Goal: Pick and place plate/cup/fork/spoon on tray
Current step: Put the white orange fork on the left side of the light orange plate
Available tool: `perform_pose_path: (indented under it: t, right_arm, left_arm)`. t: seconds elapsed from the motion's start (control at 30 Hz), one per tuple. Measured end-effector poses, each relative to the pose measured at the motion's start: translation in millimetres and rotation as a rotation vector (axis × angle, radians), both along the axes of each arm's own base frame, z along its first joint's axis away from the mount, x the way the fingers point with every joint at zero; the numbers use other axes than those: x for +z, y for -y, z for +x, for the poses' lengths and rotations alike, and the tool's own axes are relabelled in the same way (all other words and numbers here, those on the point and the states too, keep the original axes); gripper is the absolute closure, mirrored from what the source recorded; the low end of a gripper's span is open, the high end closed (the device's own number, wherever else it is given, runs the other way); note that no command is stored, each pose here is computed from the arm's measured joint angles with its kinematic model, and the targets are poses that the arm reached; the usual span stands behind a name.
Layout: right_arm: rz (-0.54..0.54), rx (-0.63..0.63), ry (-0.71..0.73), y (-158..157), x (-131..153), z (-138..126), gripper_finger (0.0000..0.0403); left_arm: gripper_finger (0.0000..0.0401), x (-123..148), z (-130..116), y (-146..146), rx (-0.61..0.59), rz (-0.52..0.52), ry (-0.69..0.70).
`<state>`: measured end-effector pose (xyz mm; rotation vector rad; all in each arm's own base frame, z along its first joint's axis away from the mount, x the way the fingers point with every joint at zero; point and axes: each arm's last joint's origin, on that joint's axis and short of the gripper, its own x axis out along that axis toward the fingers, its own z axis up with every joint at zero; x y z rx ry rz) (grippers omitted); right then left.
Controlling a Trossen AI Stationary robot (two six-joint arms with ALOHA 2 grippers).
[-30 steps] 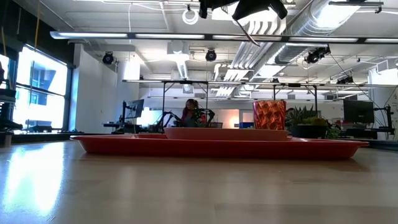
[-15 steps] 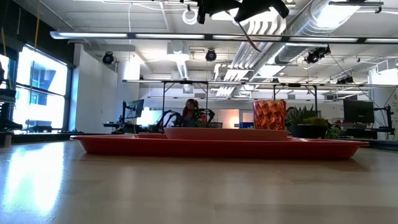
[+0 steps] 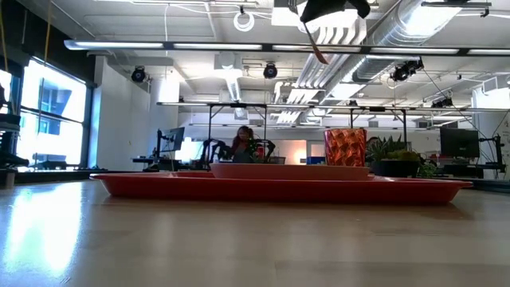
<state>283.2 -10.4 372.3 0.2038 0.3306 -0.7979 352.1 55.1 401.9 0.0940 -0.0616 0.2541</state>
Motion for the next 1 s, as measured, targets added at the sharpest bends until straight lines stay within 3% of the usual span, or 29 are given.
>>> perform_pose_path:
  t: [0.13, 0.33, 0.5, 0.63, 0.8, 1.0]
  right_arm:
    - [-0.052, 0.063, 0.005, -0.8, 5.5, 3.6, 0.0402]
    - [-0.038, 0.212, -0.019, 1.2, 5.7, 6.3, 0.0402]
    - [-0.035, 0.230, -0.023, 1.5, 5.6, 6.5, 0.0402]
    - [-0.041, 0.234, -0.027, 1.2, 5.6, 6.6, 0.0402]
    - [-0.034, 0.253, -0.027, 0.7, 5.5, 6.8, 0.0402]
    - [-0.028, 0.269, -0.026, 0.4, 5.5, 6.9, 0.0403]
  left_arm:
    - [0.0236, -1.2, -0.8, -3.1, 0.127, 0.053, -0.030]
    - [0.0236, -4.6, 2.3, -7.5, 0.028, 0.086, -0.044]
    - [0.0245, -8.1, 4.6, -9.3, 0.085, 0.080, -0.057]
    - [0.0287, -9.3, 4.0, -11.6, 0.099, 0.078, -0.073]
    - [0.0380, -14.5, 4.1, -11.3, 0.088, 0.075, -0.125]
    - [0.0395, -16.3, 4.2, -10.7, 0.069, 0.045, -0.136]
